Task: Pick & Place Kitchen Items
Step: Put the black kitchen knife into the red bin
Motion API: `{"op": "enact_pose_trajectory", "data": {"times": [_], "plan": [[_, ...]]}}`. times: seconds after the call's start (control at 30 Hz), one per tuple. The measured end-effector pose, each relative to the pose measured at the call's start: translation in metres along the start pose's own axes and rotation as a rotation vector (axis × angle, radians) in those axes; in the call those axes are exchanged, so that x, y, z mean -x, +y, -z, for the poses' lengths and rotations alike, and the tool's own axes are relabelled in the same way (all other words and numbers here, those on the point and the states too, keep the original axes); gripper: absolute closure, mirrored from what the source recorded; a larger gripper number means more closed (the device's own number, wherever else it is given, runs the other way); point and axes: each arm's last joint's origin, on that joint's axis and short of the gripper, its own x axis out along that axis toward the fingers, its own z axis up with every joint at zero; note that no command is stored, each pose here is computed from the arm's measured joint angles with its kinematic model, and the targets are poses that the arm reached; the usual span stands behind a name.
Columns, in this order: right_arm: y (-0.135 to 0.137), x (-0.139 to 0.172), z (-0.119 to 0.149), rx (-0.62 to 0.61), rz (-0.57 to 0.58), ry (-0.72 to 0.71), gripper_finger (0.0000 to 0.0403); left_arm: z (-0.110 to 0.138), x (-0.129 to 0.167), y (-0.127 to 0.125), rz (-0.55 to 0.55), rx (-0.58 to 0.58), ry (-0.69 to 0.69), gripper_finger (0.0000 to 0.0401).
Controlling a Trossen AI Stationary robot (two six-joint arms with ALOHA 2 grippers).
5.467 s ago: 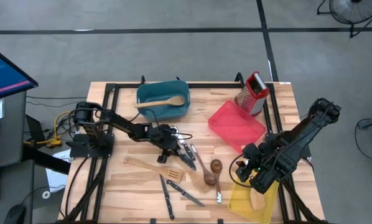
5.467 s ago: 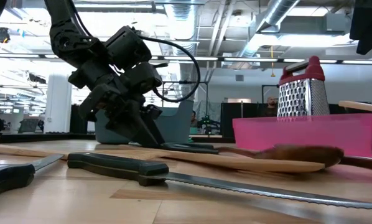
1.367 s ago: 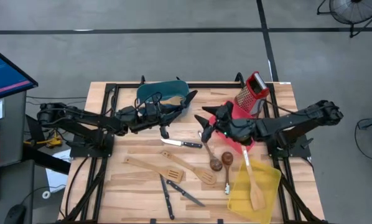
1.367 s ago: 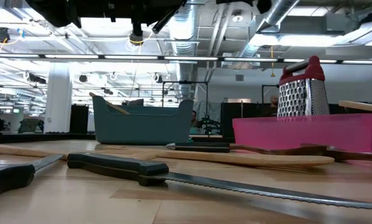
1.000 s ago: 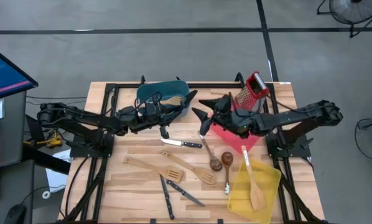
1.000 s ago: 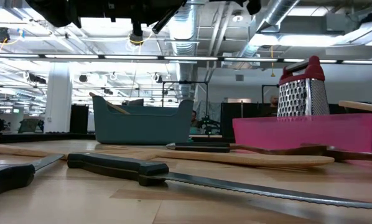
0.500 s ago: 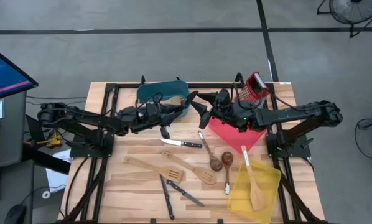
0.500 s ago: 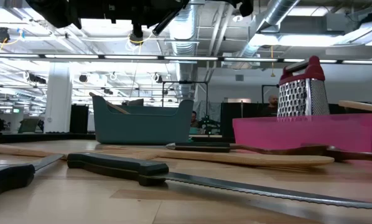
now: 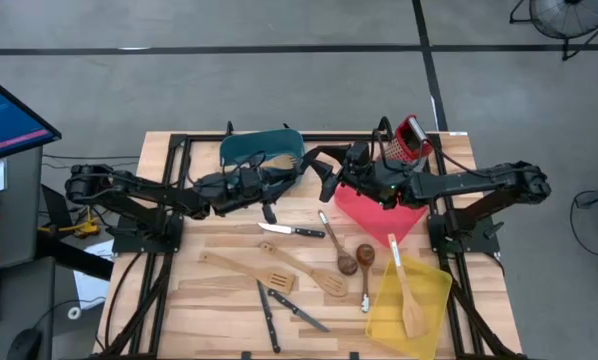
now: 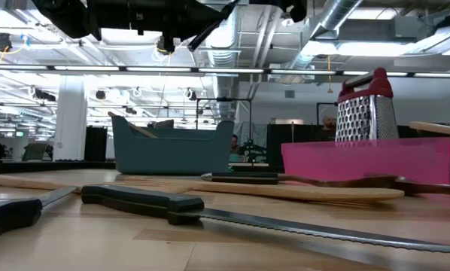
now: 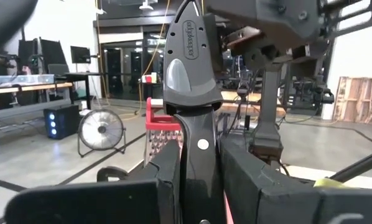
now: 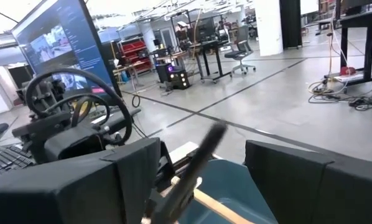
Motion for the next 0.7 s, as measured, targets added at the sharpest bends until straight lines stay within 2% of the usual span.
{"op": "enact_pose_trajectory", "data": {"times": [0.33,0.47,0.7], "plan": [[0.008,-0.026,0.035,0.017,0.012,0.025,0.0158,-0.001,0.0,0.0,0.0,0.005,-0.014,0.0334],[0.009,-0.029,0.038,0.02,0.023,0.017,0.016,-0.001,0.0,0.0,0.0,0.001,-0.012,0.0334],[0.006,-0.028,0.035,0.026,0.064,-0.003,0.0208,-0.001,0.0,0.0,-0.001,-0.002,-0.01,0.0334]]}}
